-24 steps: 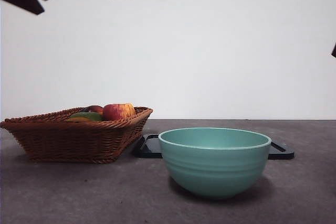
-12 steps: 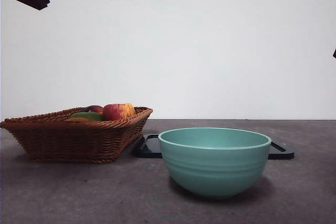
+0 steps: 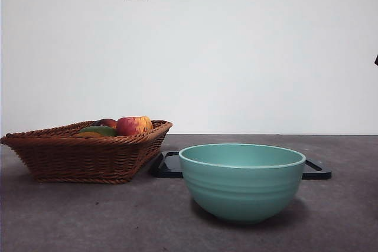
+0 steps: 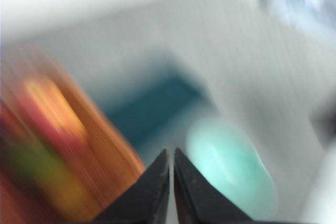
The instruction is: Pick up the wifruite, put it on the bowl, pick up the plate, put it on desk
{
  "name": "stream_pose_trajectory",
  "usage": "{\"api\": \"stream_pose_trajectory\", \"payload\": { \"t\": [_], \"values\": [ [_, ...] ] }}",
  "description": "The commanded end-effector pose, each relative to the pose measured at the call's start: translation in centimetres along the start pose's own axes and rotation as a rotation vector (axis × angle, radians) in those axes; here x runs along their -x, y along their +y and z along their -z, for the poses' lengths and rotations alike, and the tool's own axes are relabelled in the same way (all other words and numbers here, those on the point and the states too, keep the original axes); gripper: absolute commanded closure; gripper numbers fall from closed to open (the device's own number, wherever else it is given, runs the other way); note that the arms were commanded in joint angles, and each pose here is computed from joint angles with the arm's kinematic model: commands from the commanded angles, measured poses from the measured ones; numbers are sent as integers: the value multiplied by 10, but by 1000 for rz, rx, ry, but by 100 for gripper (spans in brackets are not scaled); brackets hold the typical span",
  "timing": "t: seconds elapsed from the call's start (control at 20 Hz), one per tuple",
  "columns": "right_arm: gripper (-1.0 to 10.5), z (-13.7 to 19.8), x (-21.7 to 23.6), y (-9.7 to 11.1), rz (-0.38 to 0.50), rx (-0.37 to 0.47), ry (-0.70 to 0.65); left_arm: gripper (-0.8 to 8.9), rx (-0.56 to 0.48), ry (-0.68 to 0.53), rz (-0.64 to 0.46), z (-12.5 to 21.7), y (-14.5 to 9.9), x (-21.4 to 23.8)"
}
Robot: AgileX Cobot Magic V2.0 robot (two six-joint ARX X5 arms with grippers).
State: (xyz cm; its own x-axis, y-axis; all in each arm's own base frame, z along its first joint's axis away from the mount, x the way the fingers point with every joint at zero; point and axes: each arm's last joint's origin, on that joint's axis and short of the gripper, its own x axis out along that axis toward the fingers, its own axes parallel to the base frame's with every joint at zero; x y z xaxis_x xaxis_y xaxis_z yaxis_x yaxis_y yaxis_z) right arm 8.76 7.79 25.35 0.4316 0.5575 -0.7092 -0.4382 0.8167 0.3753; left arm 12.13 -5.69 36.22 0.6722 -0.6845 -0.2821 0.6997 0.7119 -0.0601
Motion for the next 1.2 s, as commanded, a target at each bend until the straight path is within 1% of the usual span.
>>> {"api": "stream_pose_trajectory", "payload": {
  "t": [0.05, 0.1, 0.15, 0.2, 0.25, 0.3, 0.35, 0.4, 0.5, 0.65, 0.9, 1.05, 1.2],
  "values": [
    [940, -4, 3, 3, -14, 3, -17, 801, -142, -240, -130, -12, 1, 29],
    [940, -4, 3, 3, -14, 3, -17, 801, -186, -329, -206, -11, 0, 43],
    [940, -4, 3, 3, -14, 3, -17, 801, -220, -390, -269, -7, -1, 52],
    [940, -4, 3, 3, -14, 3, -17, 801, -255, -446, -355, 1, -1, 60],
    [940, -4, 3, 3, -14, 3, -17, 801, -273, -474, -434, 10, -1, 64],
    [940, -4, 3, 3, -14, 3, -17, 801, -276, -497, -529, 22, 0, 66],
    [940, -4, 3, 3, -14, 3, -17, 801, -270, -507, -598, 34, 2, 66],
    [940, -4, 3, 3, -14, 3, -17, 801, -257, -505, -656, 48, 4, 64],
    [940, -4, 3, 3, -14, 3, -17, 801, -226, -476, -722, 74, 9, 57],
    [940, -4, 3, 3, -14, 3, -17, 801, -172, -423, -735, 114, 18, 43],
    [940, -4, 3, 3, -14, 3, -17, 801, -64, -317, -715, 171, 30, 19],
    [940, -4, 3, 3, -14, 3, -17, 801, -11, -235, -704, 191, 34, 11],
    [940, -4, 3, 3, -14, 3, -17, 801, 18, -186, -698, 205, 37, 5]
  ]
}}
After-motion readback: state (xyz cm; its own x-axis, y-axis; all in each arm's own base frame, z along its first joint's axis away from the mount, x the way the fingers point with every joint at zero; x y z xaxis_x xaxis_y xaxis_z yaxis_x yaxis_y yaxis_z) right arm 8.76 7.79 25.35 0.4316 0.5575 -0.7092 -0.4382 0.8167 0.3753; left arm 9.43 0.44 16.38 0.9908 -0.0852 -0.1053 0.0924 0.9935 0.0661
